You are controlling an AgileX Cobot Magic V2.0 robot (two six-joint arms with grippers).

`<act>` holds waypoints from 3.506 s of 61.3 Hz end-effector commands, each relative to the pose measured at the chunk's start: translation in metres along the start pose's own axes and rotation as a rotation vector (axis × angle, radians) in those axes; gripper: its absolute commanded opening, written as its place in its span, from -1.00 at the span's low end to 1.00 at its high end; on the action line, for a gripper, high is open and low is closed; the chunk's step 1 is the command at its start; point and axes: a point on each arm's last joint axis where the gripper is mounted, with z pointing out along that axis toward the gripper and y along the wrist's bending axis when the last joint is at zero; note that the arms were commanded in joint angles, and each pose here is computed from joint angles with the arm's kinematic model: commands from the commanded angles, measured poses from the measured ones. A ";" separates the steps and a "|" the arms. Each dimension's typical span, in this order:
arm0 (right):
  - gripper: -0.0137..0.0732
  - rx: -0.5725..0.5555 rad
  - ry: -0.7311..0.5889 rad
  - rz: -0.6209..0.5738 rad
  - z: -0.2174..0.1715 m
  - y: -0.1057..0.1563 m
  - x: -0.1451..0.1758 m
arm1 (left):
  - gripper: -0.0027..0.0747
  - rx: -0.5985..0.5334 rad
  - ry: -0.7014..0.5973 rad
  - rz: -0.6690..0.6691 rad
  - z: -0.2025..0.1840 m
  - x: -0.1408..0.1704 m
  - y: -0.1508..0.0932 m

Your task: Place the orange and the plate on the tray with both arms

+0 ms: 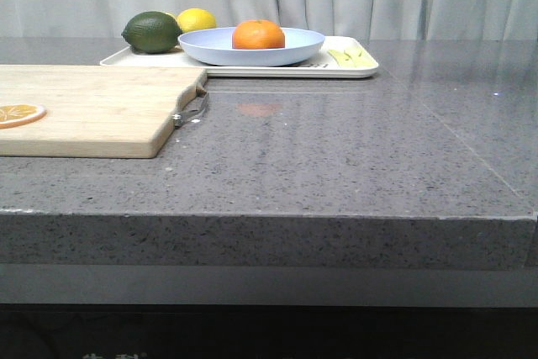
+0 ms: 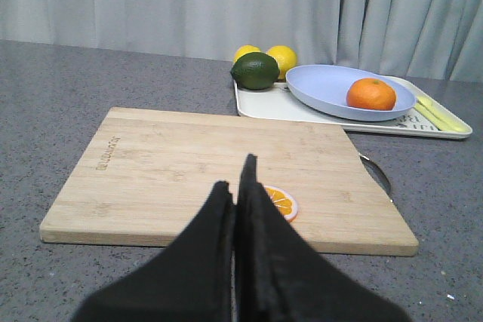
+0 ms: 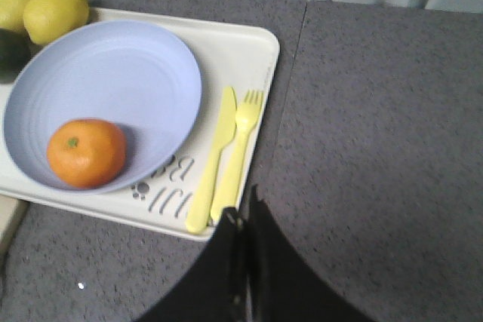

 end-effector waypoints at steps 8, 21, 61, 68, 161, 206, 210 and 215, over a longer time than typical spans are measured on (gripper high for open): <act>-0.83 0.065 0.112 -0.087 -0.058 0.001 0.032 | -0.98 0.014 -0.096 -0.015 -0.002 -0.015 -0.002; -0.83 0.061 0.202 -0.121 -0.066 0.000 0.077 | -0.98 0.014 -0.096 -0.015 -0.002 -0.015 -0.002; -0.83 0.110 -0.124 -0.118 -0.099 -0.004 0.223 | -0.98 0.014 -0.096 -0.015 -0.002 -0.015 -0.002; -0.83 0.123 -0.225 -0.120 -0.105 -0.006 0.255 | -0.98 0.014 -0.096 -0.015 -0.002 -0.015 -0.002; -0.83 0.136 -0.672 -0.142 -0.162 -0.002 0.344 | -0.98 0.014 -0.096 -0.015 -0.002 -0.015 -0.002; -0.83 0.136 -0.672 -0.142 -0.162 -0.002 0.344 | -0.98 0.014 -0.092 -0.015 -0.002 -0.014 -0.002; -0.83 0.136 -0.672 -0.142 -0.162 -0.002 0.344 | -0.98 0.010 -0.080 -0.015 0.001 -0.009 -0.001; -0.83 0.136 -0.672 -0.142 -0.162 -0.002 0.344 | -0.98 -0.016 -0.078 -0.014 0.006 -0.001 0.000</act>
